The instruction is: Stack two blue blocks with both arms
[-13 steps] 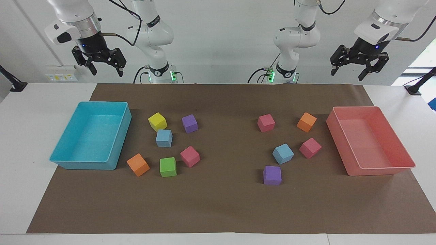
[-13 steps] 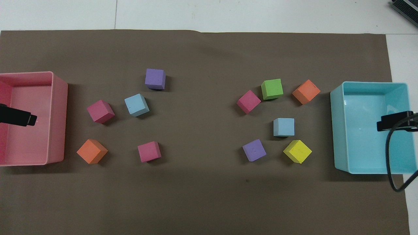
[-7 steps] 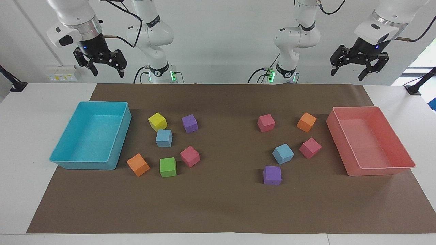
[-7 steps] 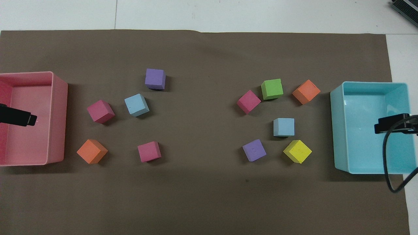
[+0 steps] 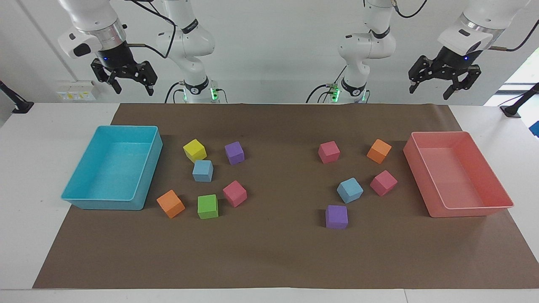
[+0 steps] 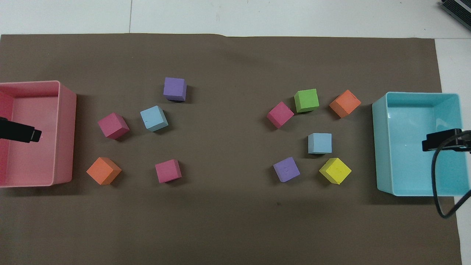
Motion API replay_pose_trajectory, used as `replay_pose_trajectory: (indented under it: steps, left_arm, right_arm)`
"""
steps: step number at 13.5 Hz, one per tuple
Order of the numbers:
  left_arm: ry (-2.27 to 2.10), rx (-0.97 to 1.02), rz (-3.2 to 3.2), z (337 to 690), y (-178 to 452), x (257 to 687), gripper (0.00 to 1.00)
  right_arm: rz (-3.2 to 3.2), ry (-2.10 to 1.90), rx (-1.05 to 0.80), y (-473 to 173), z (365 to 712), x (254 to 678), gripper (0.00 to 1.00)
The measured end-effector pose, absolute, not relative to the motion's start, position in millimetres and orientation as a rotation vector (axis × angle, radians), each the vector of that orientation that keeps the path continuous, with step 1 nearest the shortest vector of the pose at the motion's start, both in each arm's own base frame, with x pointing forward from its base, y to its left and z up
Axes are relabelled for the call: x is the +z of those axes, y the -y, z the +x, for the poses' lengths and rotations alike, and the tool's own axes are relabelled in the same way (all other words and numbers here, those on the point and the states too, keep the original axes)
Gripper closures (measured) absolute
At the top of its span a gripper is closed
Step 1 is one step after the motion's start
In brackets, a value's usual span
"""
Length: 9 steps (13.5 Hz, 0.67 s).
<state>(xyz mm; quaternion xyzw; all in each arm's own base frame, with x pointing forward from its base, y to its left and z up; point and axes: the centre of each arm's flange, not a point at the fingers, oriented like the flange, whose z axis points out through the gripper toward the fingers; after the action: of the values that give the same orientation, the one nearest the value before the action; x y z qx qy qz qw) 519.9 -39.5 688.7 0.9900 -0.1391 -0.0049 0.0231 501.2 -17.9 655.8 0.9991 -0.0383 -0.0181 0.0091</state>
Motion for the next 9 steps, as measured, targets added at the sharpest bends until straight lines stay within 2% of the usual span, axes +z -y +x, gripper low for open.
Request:
replay_pose_trajectory:
  steps: [9]
  left_arm:
    - [0.426,-0.040,3.067,518.2,37.5,687.4,0.00]
  right_arm:
    - [3.121,0.120,-0.058,17.9,500.7,655.6,0.00]
